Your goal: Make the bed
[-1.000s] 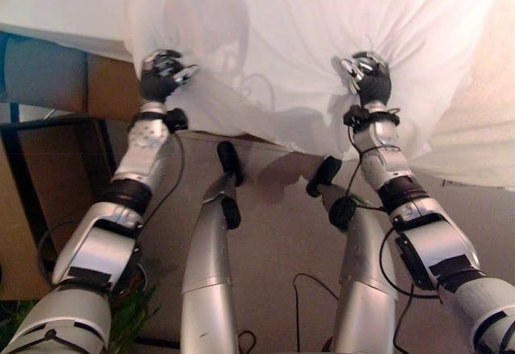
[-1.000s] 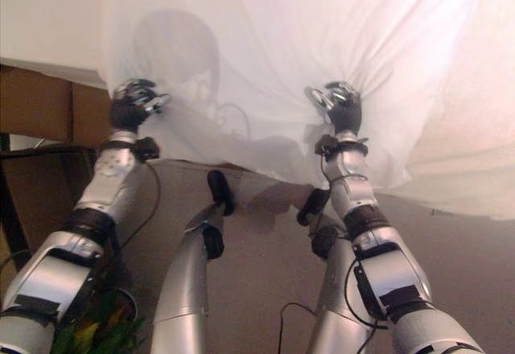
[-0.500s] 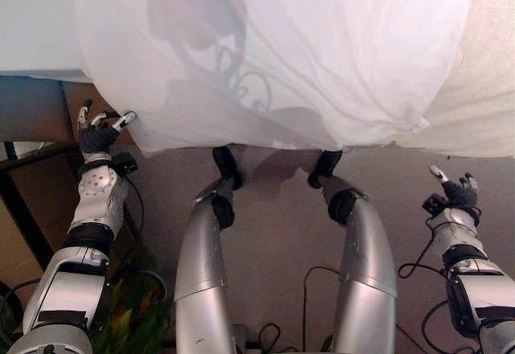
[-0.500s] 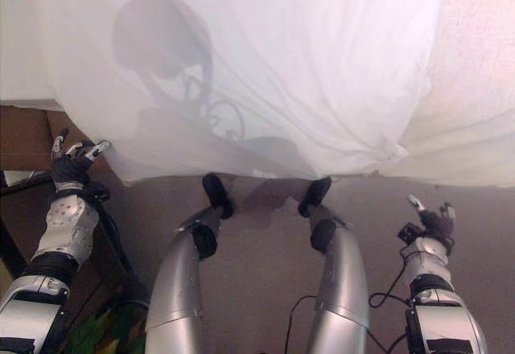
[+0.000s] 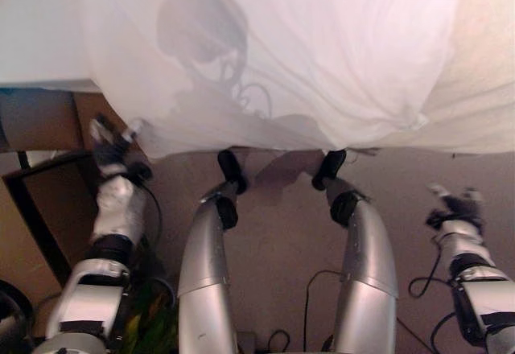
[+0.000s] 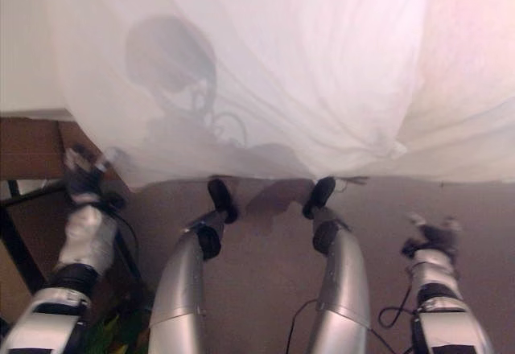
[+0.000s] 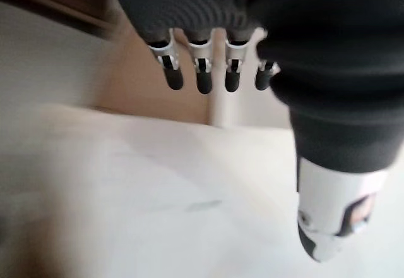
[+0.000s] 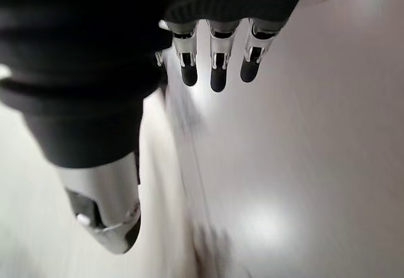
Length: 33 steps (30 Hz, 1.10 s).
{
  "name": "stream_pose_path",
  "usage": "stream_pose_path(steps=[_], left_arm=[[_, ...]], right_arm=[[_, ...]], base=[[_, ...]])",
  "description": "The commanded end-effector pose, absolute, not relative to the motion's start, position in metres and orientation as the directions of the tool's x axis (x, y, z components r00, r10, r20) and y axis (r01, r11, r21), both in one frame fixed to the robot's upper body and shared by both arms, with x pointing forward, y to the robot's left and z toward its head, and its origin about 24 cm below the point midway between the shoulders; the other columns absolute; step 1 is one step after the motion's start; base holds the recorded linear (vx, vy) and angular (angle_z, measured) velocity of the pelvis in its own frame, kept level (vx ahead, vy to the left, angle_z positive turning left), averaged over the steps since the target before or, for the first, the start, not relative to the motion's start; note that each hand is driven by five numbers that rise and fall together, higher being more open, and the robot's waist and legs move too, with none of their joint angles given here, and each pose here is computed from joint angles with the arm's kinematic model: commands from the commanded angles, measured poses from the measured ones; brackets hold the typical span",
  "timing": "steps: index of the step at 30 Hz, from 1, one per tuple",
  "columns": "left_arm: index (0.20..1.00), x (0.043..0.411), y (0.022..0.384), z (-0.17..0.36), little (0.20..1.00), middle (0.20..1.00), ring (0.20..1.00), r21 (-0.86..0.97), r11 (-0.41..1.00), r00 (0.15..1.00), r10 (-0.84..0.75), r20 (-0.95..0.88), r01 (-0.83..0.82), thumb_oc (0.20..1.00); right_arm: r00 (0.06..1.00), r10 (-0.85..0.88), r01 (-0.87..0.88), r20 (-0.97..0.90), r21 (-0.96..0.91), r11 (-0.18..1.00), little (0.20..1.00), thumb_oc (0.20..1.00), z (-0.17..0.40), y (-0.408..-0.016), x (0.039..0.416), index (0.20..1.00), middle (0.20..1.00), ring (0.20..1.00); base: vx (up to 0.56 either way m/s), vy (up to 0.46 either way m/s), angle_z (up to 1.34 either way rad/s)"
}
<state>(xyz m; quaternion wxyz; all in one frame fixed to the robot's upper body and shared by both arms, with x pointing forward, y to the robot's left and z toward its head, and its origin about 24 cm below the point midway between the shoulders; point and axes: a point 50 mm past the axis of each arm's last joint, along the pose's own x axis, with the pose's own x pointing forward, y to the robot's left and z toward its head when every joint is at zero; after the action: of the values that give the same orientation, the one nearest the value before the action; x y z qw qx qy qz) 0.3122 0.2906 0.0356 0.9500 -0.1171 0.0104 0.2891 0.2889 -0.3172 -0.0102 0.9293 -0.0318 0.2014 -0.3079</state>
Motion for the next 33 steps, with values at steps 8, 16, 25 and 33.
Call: stream_pose_path(steps=[8,16,25,33], left_arm=[[1.000,0.149,0.294,-0.119,1.000,1.000,1.000,0.209,0.842,0.550,0.492,-0.675,-0.498,1.000],[1.000,0.085,0.280,-0.146,1.000,1.000,1.000,0.200,0.882,0.440,0.396,-0.806,-0.428,1.000],[1.000,0.073,0.273,-0.151,1.000,1.000,1.000,0.258,0.927,0.415,0.355,-0.838,-0.272,1.000],[1.000,0.065,0.274,-0.152,1.000,1.000,1.000,0.304,0.936,0.404,0.352,-0.844,-0.180,1.000]], right_arm=[[0.638,-0.382,0.243,-0.669,-0.296,0.924,1.000,1.000,-0.106,-0.275,0.198,1.000,1.000,1.000],[0.397,-0.333,0.152,-0.855,-0.297,0.943,1.000,1.000,-0.149,-0.260,0.113,1.000,1.000,1.000],[0.323,-0.311,0.085,-0.894,-0.300,0.950,1.000,1.000,-0.158,-0.253,0.094,1.000,1.000,1.000],[0.331,-0.302,0.075,-0.894,-0.294,0.953,1.000,1.000,-0.158,-0.249,0.095,1.000,1.000,1.000]], base=[[0.20,-0.102,0.14],[0.13,0.012,0.15],[0.02,0.020,0.04],[0.02,0.009,0.01]])
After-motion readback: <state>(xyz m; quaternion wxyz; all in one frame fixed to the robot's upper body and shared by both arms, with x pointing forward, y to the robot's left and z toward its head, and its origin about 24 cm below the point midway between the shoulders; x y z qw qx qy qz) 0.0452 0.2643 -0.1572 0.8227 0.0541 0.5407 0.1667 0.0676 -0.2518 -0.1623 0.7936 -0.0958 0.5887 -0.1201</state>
